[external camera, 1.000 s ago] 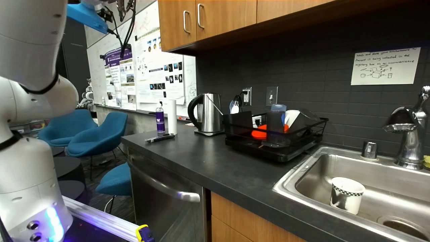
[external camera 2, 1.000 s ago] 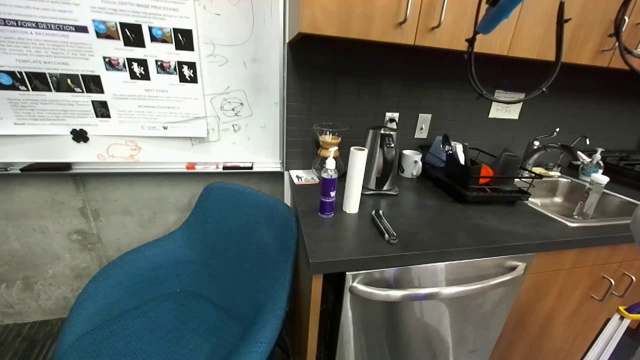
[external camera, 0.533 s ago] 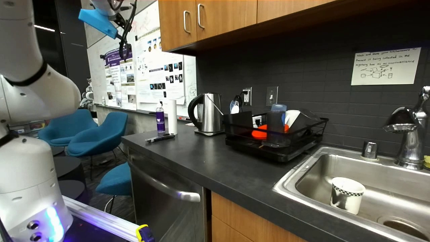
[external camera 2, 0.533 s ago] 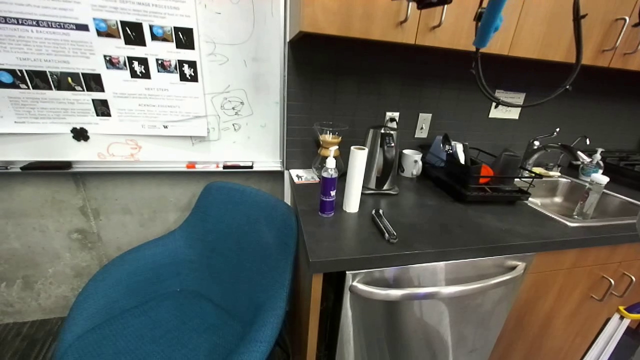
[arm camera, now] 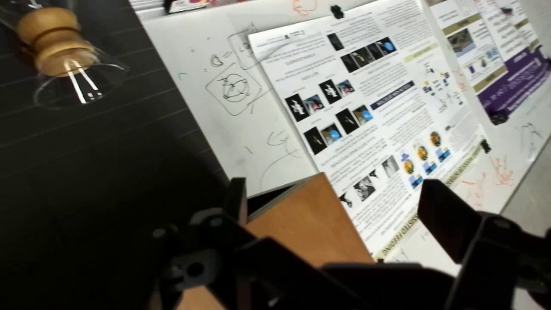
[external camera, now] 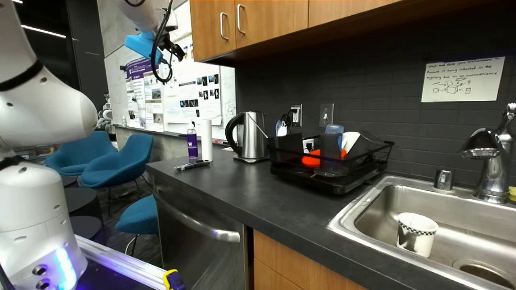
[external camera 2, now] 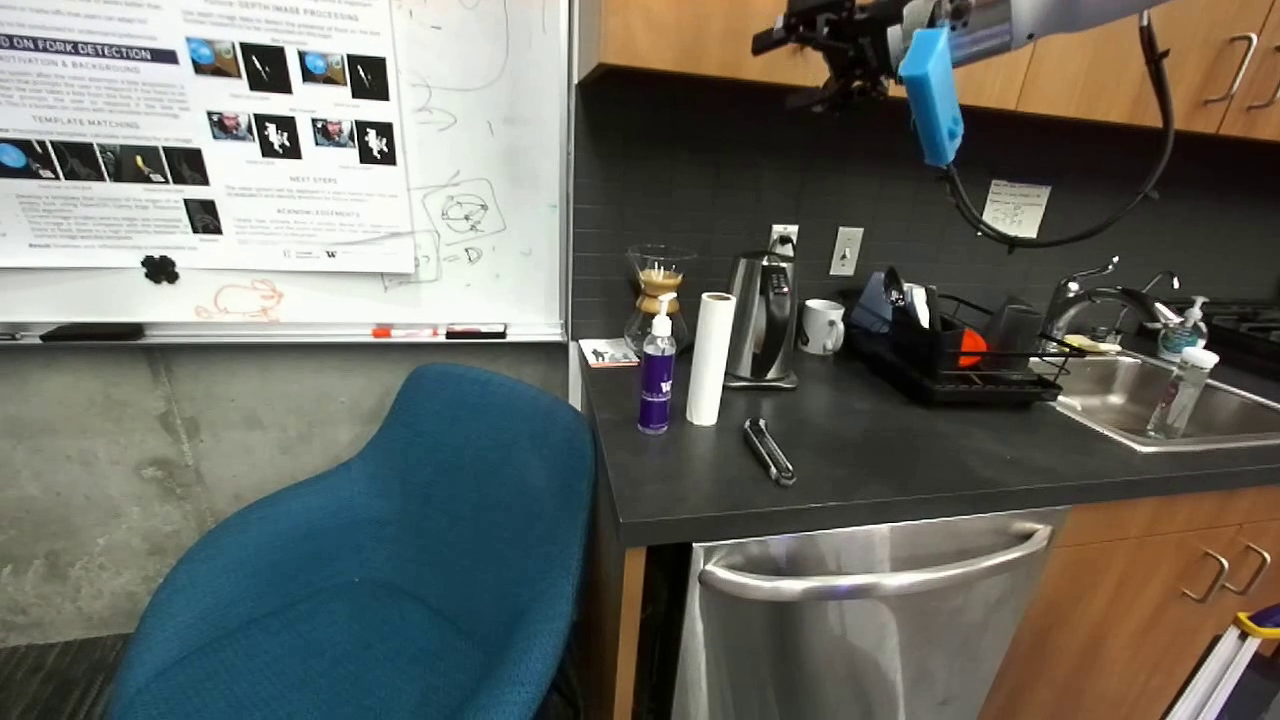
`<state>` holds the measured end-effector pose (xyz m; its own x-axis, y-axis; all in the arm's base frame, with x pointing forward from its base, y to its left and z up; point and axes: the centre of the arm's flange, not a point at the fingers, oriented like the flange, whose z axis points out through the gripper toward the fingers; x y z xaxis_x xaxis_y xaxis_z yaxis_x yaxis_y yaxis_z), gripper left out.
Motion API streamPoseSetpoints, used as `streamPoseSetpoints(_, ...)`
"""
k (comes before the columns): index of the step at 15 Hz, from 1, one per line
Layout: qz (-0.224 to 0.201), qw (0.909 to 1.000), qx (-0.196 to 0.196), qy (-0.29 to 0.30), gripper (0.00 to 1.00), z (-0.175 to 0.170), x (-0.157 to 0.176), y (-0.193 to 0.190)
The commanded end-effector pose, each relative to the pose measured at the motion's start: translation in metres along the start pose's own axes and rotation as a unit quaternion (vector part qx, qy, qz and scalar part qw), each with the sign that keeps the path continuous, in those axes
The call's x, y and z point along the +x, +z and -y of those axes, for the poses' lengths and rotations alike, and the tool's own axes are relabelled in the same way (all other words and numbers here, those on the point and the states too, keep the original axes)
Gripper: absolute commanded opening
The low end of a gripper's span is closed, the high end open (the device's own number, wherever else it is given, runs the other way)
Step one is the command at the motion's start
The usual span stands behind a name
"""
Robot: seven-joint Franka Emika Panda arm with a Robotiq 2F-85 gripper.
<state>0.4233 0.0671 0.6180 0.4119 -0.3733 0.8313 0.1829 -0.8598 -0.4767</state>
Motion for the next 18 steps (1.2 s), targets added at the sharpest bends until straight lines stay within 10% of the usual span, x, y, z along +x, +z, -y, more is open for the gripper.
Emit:
streamPoseSetpoints(1,-0.007,0.9956,-0.093,-0.011,1.0,0.036,-0.009,-0.054)
streamPoseSetpoints(10,0.003,0.9607,-0.248,-0.125,1.0,-0.074,0.006,-0.038)
streamPoseSetpoints(18,0.065,0.9002,-0.347,-0.256,1.0,-0.162,0.017,-0.052)
